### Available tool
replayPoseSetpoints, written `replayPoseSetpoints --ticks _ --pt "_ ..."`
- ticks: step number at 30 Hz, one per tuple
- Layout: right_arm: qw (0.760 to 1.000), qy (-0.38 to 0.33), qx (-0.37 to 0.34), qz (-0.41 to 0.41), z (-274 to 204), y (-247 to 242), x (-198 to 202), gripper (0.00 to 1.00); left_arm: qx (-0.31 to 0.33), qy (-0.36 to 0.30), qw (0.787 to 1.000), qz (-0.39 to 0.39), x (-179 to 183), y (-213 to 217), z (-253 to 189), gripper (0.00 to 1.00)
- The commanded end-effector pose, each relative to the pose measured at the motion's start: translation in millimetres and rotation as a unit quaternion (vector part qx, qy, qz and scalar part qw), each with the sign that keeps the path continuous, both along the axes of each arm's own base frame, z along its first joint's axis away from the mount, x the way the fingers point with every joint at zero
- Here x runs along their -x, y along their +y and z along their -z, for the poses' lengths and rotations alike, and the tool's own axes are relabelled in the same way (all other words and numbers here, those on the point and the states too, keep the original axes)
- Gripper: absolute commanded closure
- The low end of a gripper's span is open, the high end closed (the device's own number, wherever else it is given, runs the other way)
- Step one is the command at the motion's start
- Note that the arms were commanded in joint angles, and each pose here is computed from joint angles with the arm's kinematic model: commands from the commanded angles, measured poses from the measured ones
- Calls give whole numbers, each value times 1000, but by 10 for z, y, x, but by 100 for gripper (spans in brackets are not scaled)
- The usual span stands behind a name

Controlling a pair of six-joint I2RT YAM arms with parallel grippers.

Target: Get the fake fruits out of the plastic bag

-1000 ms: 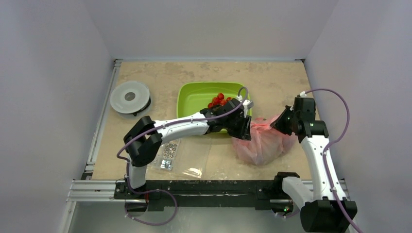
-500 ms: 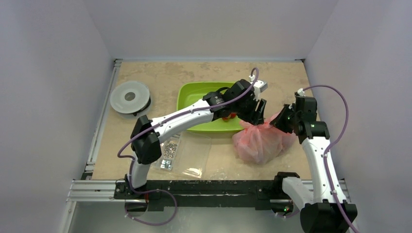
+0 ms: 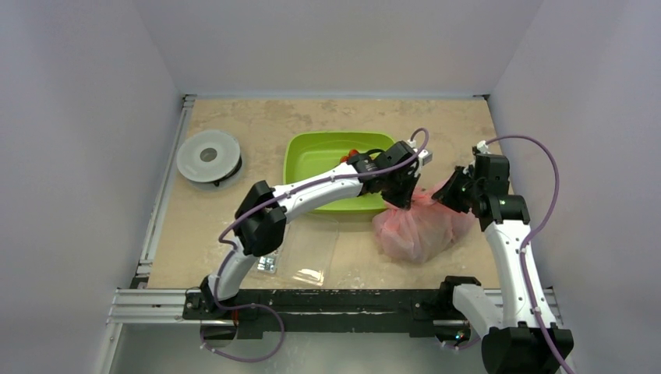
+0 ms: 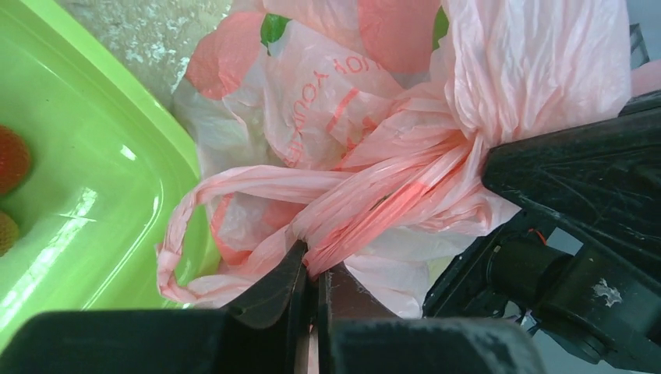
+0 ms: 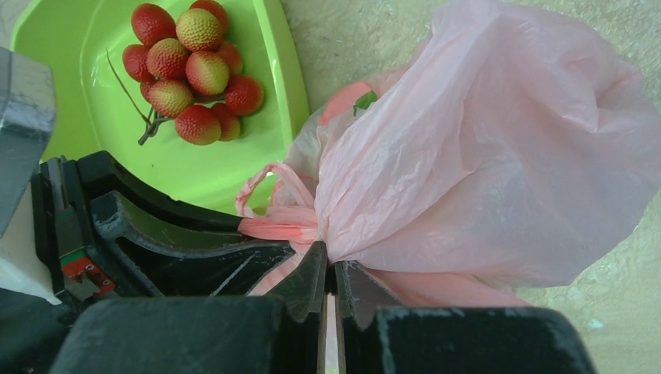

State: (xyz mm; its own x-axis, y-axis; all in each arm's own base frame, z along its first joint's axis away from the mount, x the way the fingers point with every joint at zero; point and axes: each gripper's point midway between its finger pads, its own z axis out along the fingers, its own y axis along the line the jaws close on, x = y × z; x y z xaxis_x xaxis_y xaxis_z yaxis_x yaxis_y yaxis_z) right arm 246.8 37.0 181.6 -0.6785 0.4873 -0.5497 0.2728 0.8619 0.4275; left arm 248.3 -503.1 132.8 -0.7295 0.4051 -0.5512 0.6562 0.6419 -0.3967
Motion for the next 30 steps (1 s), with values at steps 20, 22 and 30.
replayPoseSetpoints --ticks 20,22,30 --pt "984 -52 120 118 -378 -610 -307 100 110 -1 990 -91 143 429 -499 100" --pt "986 -53 112 111 -371 -573 -303 100 103 3 990 -91 143 417 -481 100" --pt "971 -69 136 183 -577 -799 -246 100 113 13 988 -105 209 491 -423 100"
